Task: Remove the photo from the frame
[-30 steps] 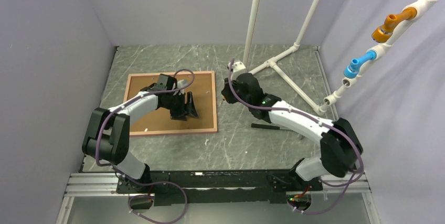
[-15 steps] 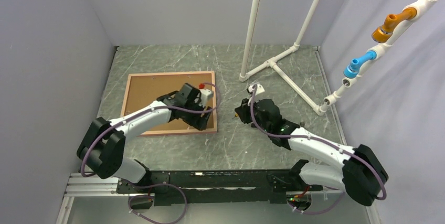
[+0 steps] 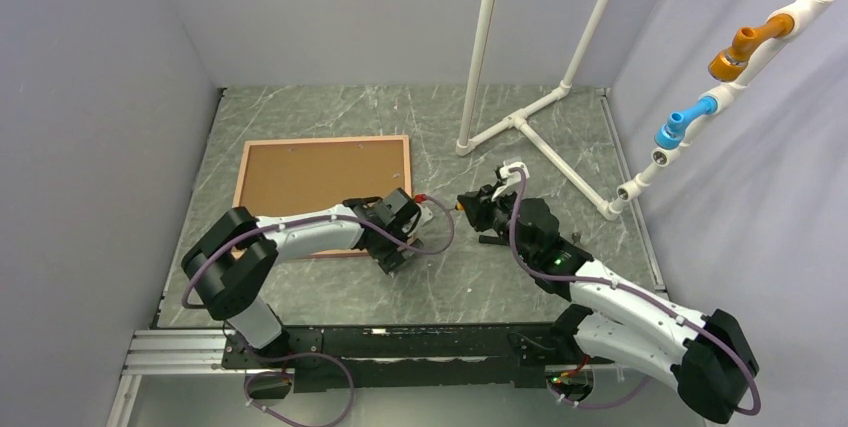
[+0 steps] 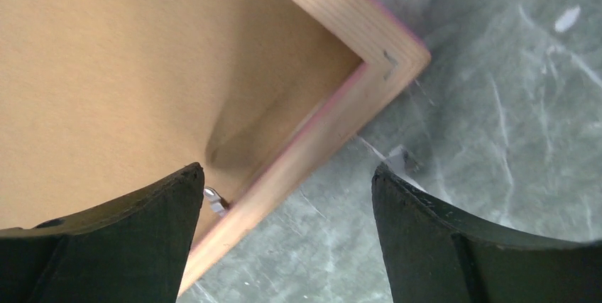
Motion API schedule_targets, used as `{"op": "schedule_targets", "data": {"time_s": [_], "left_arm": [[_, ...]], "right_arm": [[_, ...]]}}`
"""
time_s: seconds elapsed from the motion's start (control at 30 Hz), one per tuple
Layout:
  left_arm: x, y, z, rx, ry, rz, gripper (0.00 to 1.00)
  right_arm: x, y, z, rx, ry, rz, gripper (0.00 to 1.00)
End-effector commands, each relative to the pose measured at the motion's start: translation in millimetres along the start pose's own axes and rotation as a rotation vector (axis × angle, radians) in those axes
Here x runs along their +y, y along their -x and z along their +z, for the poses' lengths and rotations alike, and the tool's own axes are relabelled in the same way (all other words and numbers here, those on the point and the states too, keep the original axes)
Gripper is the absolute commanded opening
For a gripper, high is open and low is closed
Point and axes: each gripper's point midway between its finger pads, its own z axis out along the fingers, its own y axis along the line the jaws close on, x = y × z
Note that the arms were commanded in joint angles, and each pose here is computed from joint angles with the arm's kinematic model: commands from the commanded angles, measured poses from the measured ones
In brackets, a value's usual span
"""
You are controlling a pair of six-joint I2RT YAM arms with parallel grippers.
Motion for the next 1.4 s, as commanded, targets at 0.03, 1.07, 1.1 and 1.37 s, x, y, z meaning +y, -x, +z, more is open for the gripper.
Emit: {"op": "schedule_targets", "data": {"time_s": [0.03, 1.07, 1.1, 1.37], "left_arm": [[18, -4, 10, 0.079, 0.142, 0.033, 0.84], [85, 111, 54, 0.011, 0.049, -0.595, 0.0], [90, 120, 56, -0.004, 0.039, -0.646, 0.0], [119, 192, 44, -0.185, -0.025, -0.968, 0.0]], "right_arm": [[-1, 22, -7, -0.094, -0.006, 0.024, 0.0], [-22, 34, -22, -0.172, -0.106, 0.063, 0.0], [-21, 33, -21, -0.168, -0.101, 0.062, 0.0], [-18, 24, -13, -0.134, -0.089, 0.051, 0.0]]}}
